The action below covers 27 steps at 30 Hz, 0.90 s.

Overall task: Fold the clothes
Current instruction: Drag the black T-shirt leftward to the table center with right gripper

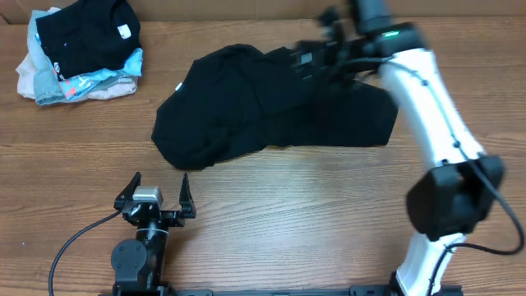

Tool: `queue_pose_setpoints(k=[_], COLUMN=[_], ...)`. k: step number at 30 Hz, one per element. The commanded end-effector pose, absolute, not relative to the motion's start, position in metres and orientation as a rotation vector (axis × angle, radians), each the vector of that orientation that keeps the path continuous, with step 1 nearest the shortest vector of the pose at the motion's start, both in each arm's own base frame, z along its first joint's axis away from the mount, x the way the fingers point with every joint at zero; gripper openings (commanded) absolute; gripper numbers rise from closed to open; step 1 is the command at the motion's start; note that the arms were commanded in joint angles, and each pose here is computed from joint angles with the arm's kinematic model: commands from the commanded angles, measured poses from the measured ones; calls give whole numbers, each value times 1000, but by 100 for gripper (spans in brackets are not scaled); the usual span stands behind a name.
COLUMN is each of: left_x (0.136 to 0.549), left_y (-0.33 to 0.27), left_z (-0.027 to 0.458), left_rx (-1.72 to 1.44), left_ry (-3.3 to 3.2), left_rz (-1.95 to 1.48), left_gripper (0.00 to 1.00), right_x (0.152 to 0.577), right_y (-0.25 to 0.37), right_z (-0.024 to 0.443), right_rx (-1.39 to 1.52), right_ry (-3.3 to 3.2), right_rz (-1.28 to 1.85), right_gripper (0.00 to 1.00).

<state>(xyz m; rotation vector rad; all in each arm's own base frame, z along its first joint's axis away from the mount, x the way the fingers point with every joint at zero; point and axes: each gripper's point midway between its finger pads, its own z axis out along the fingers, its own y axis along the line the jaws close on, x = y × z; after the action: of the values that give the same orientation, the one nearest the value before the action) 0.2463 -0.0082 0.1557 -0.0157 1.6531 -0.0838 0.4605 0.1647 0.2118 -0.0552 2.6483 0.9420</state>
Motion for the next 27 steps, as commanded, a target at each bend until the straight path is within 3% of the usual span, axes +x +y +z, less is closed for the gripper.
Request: queue_pose_setpoints(k=[1,10,18,23,27], left_x=[246,246,246,246,246], left_y=[-6,-6,-6,-6,-6], left_z=[156,156,156,156,156], left_rx=[-40,-40,-40,-40,-40], left_ry=[1646,1646,1646,1646,1646], left_rz=[-87,-87,-87,-87,-87], left_gripper=[100,100,100,100,100], right_x=[462,460,490,496,504], right_y=[104,-8,2,5,31], right_z=[230,182,148,104,81], right_rx=[114,573,540,659,580], right_ry=[2628,2704,2704,2769,2797], right_rz=[881,610,594,344,276], right_gripper=[100,100,100,99,99])
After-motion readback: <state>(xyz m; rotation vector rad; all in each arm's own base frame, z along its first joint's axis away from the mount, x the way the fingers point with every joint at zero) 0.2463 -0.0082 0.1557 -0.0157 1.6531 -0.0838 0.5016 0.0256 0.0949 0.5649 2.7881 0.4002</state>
